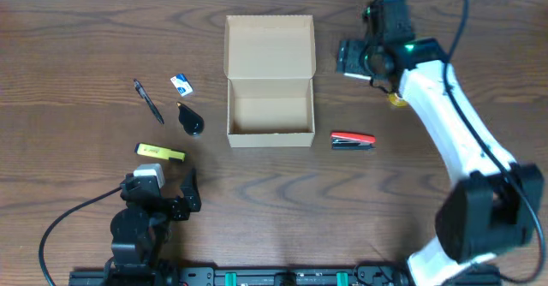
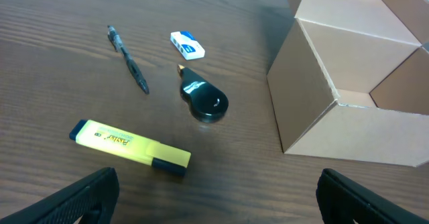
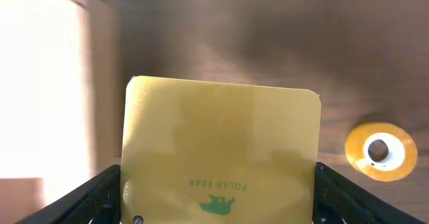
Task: Pack container
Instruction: 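Carry the sticky-note pad over the box and lower it inside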
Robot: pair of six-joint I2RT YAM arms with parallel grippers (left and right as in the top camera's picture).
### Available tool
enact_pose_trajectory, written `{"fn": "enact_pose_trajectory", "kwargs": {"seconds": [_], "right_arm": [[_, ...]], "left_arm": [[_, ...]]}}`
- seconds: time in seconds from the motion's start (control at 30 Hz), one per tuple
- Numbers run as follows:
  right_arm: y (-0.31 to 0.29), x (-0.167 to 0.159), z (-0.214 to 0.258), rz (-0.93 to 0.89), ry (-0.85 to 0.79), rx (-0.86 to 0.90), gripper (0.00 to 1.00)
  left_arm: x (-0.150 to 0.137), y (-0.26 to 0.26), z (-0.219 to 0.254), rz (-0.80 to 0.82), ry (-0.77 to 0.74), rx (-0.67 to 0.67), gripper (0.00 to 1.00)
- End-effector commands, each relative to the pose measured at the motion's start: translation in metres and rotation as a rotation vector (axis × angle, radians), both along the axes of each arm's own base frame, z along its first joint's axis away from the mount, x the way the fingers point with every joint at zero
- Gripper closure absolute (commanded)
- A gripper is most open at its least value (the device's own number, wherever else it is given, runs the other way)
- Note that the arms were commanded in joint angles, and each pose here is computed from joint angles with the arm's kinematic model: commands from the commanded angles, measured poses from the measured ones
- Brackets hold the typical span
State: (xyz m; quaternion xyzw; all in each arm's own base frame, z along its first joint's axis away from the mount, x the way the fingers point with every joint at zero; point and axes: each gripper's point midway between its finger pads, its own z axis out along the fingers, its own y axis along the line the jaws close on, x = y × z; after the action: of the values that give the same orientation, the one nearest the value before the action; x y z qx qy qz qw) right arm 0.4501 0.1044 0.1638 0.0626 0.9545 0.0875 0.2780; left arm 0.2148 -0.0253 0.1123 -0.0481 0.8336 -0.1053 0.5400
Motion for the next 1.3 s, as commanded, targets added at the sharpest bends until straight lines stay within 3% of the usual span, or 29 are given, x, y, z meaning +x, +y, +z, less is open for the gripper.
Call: {"fn": "enact_pose_trajectory", "kwargs": {"seconds": [0.0, 0.17, 0.4, 0.7, 1.27], "right_arm": [[0.032, -0.009, 0.035, 0.028, -0.050, 0.099, 0.60], [0.105, -0.035, 0.034, 0.132, -0.032, 0.138, 0.59], [0.190, -0.072, -0.007, 0.202, 0.012, 0.080, 0.58], [0.213, -0.087, -0.058, 0.157, 0.063, -0.007, 0.59], [0.222, -0.092, -0.075, 0.166, 0.093, -0.014, 0.55]], "left_arm": [[0.000, 0.002, -0.006, 0.008, 0.007, 0.010, 0.04], [0.000, 0.002, -0.006, 0.008, 0.007, 0.010, 0.05], [0.000, 0.002, -0.006, 0.008, 0.007, 0.010, 0.05], [0.000, 0.002, -0.006, 0.008, 0.007, 0.010, 0.05], [0.000, 0.002, -0.006, 0.008, 0.007, 0.010, 0.05]]}}
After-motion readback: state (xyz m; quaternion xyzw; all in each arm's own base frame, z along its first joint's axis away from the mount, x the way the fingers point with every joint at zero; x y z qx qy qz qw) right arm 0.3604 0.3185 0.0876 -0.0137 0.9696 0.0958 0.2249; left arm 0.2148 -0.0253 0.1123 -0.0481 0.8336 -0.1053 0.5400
